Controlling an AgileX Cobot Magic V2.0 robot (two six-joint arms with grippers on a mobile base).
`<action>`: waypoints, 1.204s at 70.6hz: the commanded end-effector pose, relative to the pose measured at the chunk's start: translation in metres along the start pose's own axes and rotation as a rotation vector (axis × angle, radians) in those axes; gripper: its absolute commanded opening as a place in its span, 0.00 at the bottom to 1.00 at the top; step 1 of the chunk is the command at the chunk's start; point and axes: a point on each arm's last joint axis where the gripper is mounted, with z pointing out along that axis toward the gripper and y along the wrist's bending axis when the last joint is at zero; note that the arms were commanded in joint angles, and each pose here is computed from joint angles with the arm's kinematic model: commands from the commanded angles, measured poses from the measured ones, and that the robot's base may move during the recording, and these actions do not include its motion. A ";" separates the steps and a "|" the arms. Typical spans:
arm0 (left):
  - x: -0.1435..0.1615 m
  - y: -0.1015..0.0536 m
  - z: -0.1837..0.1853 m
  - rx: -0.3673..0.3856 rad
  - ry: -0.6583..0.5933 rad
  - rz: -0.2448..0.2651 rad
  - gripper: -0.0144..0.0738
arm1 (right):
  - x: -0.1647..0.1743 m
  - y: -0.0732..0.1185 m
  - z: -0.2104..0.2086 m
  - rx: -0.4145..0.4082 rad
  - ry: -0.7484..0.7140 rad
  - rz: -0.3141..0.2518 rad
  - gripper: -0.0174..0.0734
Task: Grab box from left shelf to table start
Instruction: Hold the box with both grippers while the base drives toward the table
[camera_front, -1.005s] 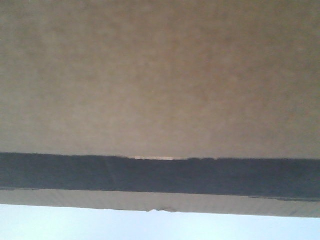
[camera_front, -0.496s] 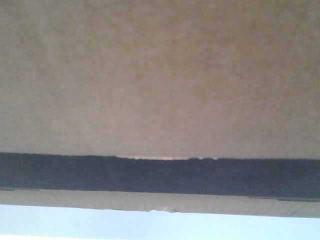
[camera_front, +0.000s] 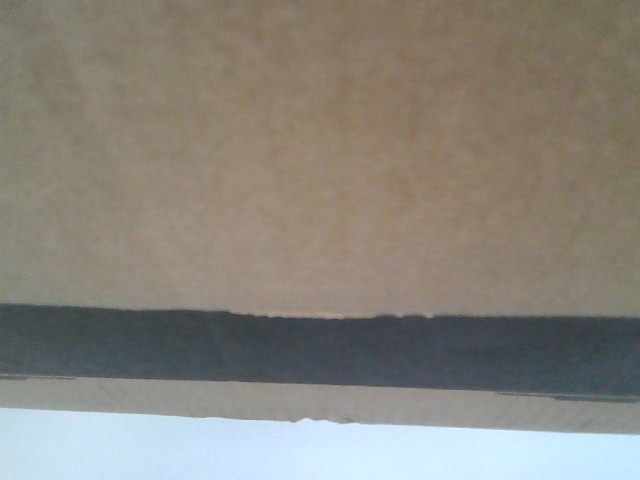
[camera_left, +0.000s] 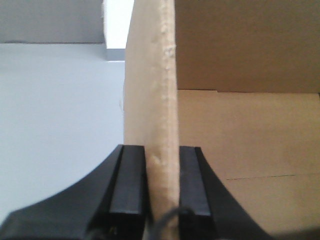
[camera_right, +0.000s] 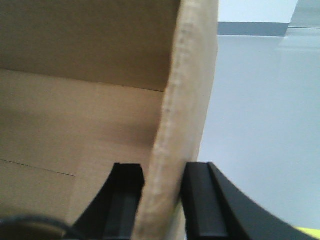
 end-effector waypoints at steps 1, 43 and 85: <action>-0.021 -0.015 -0.010 0.157 -0.160 -0.142 0.05 | -0.022 0.007 -0.008 -0.067 -0.175 0.016 0.26; -0.021 -0.015 -0.010 0.157 -0.160 -0.142 0.05 | -0.022 0.007 -0.008 -0.067 -0.175 0.016 0.26; -0.021 -0.015 -0.010 0.157 -0.160 -0.142 0.05 | -0.022 0.007 -0.008 -0.067 -0.176 0.016 0.26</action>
